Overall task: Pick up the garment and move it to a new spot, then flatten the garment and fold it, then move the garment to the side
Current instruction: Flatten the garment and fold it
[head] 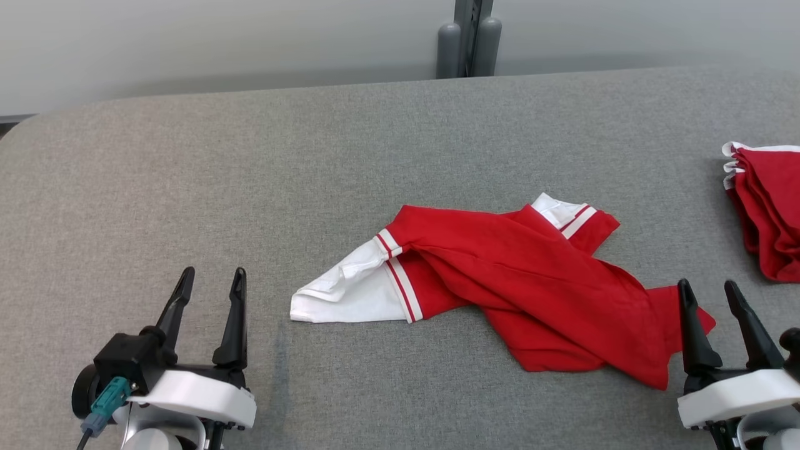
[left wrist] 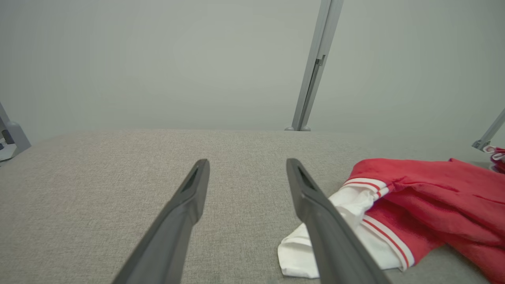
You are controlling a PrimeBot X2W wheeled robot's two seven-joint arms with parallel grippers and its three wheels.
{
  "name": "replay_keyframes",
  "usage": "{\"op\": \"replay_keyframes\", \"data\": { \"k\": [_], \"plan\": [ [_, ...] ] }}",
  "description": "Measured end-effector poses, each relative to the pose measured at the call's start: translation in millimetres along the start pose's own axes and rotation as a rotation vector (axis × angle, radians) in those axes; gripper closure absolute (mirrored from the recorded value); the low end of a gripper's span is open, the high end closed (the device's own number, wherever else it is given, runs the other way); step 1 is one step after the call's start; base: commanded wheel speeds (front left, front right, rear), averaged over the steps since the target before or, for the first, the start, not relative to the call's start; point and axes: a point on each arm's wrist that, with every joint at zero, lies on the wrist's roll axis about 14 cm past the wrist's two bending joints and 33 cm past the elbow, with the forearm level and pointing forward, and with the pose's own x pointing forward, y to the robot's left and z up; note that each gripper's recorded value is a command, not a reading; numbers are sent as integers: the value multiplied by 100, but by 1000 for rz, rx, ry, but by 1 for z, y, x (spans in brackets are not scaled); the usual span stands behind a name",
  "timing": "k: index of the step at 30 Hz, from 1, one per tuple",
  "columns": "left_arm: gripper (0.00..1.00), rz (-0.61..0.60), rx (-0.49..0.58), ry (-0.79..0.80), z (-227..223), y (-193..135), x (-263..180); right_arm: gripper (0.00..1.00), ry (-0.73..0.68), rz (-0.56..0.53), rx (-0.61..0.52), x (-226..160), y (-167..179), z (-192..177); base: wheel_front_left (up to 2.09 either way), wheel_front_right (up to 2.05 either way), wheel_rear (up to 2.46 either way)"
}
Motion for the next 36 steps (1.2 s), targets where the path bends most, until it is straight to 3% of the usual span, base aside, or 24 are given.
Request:
{"op": "replay_keyframes", "data": {
  "k": [5,12,36],
  "plan": [
    [0,1,2,2,1,0,-9,0,-92,57,-86,3,24,34,0,0,0],
    [0,2,8,13,0,0,-23,0,-79,125,-106,-14,52,39,0,0,0],
    [0,-23,31,54,-6,-4,-25,0,-62,120,-97,-15,53,38,0,0,0]
  ]
}}
